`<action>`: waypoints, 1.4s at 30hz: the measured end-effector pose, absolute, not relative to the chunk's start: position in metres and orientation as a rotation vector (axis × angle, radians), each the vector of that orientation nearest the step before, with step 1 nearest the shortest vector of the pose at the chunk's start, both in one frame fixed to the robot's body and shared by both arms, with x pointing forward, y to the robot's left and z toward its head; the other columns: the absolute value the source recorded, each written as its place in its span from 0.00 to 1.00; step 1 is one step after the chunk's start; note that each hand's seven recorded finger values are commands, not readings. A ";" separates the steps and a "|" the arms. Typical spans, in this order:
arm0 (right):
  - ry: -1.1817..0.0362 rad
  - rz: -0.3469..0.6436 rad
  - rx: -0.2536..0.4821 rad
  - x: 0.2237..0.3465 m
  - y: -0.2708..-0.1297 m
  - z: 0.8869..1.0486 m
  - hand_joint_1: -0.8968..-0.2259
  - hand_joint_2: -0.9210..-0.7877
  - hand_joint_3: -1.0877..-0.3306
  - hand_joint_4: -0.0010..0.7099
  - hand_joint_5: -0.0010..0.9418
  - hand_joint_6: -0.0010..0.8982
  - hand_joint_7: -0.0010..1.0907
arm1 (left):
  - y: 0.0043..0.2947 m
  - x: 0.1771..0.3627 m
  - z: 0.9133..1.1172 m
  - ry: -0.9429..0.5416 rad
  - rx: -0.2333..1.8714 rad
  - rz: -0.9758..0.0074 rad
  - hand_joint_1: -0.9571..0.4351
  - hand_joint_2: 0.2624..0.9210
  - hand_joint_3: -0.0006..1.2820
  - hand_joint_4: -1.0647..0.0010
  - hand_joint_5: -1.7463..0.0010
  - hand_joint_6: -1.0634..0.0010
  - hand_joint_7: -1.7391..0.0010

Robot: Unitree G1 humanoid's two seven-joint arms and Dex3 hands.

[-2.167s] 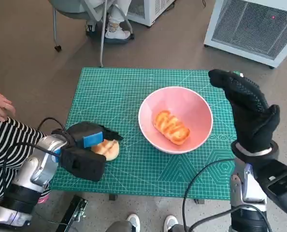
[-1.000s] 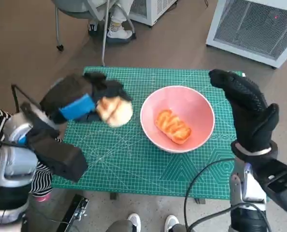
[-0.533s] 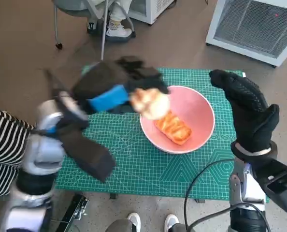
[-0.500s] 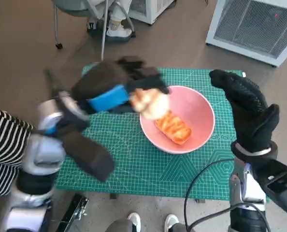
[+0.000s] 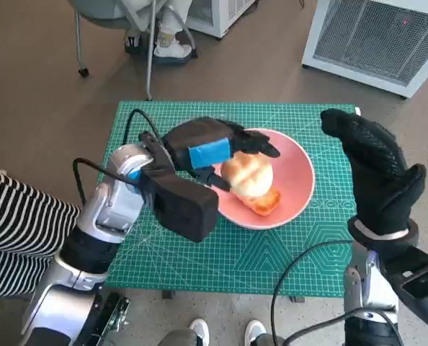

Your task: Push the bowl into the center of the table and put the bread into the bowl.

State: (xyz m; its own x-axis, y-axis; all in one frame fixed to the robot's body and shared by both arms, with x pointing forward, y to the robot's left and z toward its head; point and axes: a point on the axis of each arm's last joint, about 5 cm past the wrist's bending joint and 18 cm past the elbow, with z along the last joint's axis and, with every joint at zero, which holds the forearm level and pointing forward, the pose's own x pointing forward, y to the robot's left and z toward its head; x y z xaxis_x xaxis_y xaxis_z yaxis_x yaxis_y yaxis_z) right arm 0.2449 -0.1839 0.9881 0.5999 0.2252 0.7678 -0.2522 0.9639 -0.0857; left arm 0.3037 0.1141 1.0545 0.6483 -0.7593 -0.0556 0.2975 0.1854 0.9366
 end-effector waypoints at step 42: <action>-0.902 0.215 0.048 0.266 -0.184 1.011 0.35 0.00 0.51 0.25 0.01 0.05 0.44 | 0.124 0.306 1.005 -0.772 -0.124 -0.551 0.17 1.00 0.42 0.93 1.00 0.81 1.00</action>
